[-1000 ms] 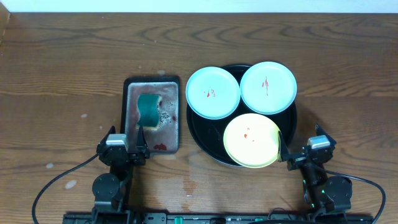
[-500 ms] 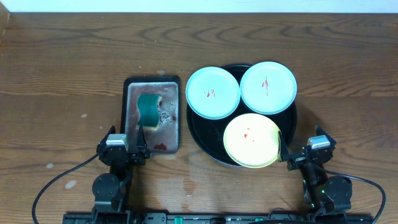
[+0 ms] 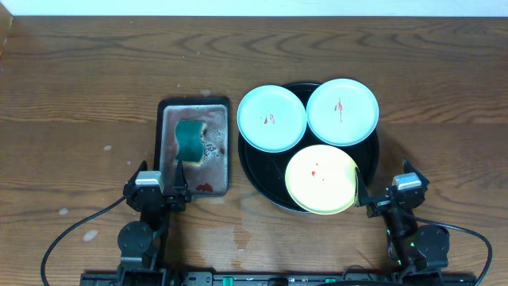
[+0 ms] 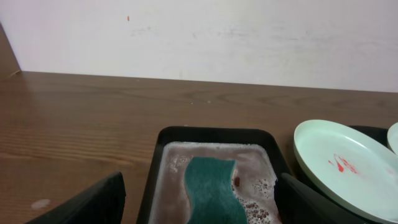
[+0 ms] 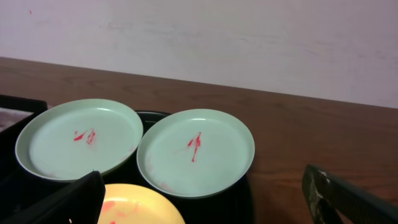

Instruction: Clean dirty plates on tray and stack at the side

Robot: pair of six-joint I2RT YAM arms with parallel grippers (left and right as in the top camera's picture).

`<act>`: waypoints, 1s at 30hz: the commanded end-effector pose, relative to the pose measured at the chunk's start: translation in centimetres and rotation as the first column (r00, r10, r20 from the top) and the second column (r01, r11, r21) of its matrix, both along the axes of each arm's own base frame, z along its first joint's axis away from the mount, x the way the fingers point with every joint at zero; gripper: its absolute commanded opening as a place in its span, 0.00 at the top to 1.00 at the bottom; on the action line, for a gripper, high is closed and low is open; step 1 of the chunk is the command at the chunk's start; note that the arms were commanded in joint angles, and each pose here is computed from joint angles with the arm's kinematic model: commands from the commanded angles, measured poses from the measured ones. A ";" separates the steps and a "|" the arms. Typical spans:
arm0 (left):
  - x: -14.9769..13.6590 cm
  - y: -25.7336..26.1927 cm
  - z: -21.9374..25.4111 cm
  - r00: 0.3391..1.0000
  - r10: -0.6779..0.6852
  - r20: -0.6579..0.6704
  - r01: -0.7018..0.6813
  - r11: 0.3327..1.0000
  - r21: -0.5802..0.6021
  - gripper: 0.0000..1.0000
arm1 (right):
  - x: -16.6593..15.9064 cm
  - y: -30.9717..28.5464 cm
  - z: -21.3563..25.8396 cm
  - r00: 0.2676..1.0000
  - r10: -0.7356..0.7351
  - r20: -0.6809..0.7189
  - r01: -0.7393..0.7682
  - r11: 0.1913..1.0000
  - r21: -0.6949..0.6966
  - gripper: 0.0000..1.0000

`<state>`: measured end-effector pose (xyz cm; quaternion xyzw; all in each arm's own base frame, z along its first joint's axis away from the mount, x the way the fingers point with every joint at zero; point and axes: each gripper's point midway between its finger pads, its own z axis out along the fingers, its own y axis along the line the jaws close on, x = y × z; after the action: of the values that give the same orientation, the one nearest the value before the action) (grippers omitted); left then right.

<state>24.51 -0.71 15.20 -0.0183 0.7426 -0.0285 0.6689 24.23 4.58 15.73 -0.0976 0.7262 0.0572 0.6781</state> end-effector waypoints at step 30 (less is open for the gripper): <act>-1.5 0.6 -0.1 0.991 0.037 -0.130 -0.043 0.998 -0.046 0.23 | -0.1 0.4 1.2 1.000 0.017 0.018 -0.018 0.998 0.067 0.01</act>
<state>23.21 -0.31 13.81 -0.0429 0.7892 -0.0314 0.6119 24.25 4.64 16.11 -0.0825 0.7227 0.0735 0.6823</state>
